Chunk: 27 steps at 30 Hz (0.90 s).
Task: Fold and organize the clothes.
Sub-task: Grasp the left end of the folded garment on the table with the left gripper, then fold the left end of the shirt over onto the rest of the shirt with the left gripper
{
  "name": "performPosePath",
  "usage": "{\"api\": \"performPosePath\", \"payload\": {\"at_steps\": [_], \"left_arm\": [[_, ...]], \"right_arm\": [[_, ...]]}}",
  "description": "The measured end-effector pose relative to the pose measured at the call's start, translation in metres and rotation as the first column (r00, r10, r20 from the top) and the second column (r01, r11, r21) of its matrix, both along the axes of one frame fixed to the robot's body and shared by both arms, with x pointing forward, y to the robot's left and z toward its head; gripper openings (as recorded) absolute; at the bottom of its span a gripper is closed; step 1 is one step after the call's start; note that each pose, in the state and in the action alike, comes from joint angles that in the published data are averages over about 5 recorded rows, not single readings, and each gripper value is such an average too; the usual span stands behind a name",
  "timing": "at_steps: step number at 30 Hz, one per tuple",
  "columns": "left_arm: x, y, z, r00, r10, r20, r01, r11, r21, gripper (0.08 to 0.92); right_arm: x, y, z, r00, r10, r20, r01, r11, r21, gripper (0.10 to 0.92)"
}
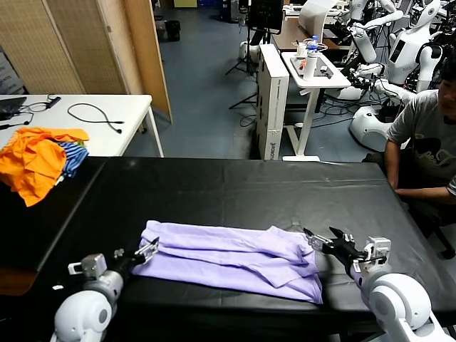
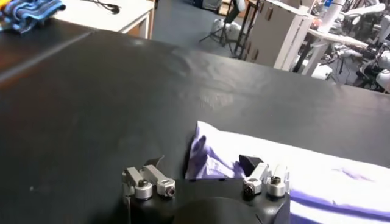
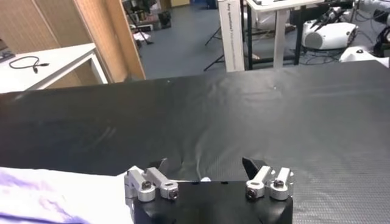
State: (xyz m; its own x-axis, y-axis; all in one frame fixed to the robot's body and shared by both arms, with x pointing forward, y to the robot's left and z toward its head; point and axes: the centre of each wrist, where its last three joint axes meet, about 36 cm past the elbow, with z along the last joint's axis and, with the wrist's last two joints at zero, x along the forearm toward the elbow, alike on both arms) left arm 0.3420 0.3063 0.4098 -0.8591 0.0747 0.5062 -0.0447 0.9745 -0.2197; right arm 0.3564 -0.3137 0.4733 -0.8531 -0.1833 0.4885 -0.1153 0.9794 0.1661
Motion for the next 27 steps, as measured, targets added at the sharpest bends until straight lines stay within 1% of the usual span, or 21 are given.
{"api": "performPosePath", "payload": {"at_steps": [2, 6, 7, 12, 13, 15, 17, 20, 23, 27], "left_arm": [[-0.001, -0.001, -0.002, 1.0, 0.004, -0.001, -0.004, 1.0, -0.007, 0.769], [-0.002, -0.002, -0.006, 0.9999, 0.011, -0.004, -0.011, 1.0, -0.016, 0.569], [-0.002, -0.002, -0.006, 0.9999, 0.013, -0.005, -0.013, 1.0, -0.016, 0.533], [-0.004, -0.005, -0.009, 0.9999, 0.013, -0.007, -0.013, 1.0, -0.008, 0.233], [-0.004, -0.006, -0.009, 0.9999, 0.012, -0.006, -0.012, 1.0, -0.002, 0.206], [-0.004, -0.006, -0.009, 1.0, 0.006, -0.002, -0.006, 1.0, 0.021, 0.178], [-0.003, -0.006, -0.008, 1.0, -0.003, 0.009, 0.002, 0.998, 0.061, 0.171], [-0.002, -0.002, -0.005, 0.999, -0.017, 0.041, 0.011, 0.989, 0.148, 0.171], [0.001, 0.007, -0.001, 0.9971, -0.029, 0.07, 0.011, 0.97, 0.243, 0.171], [0.004, 0.028, 0.003, 0.9947, -0.043, 0.094, 0.006, 0.931, 0.364, 0.171]], "right_arm": [[0.0, 0.001, 0.0, 1.0, 0.001, -0.001, -0.001, 1.0, 0.001, 0.907], [0.0, 0.002, 0.0, 1.0, 0.002, 0.0, -0.002, 1.0, 0.001, 0.907], [0.0, 0.002, 0.0, 1.0, 0.003, 0.0, -0.003, 1.0, 0.001, 0.907], [0.001, 0.002, 0.0, 1.0, 0.002, 0.004, -0.002, 1.0, 0.001, 0.907], [0.001, 0.002, 0.0, 1.0, 0.001, 0.004, -0.001, 1.0, 0.001, 0.907], [0.0, 0.002, -0.001, 1.0, 0.0, 0.004, 0.0, 1.0, 0.002, 0.907], [0.0, 0.001, -0.001, 1.0, 0.0, 0.003, 0.0, 1.0, 0.003, 0.907], [-0.001, 0.001, -0.002, 1.0, -0.002, 0.003, 0.002, 1.0, 0.005, 0.907], [-0.001, 0.001, -0.002, 1.0, -0.003, 0.004, 0.003, 1.0, 0.008, 0.907], [-0.002, 0.002, -0.003, 1.0, -0.005, 0.004, 0.005, 1.0, 0.014, 0.907]]}}
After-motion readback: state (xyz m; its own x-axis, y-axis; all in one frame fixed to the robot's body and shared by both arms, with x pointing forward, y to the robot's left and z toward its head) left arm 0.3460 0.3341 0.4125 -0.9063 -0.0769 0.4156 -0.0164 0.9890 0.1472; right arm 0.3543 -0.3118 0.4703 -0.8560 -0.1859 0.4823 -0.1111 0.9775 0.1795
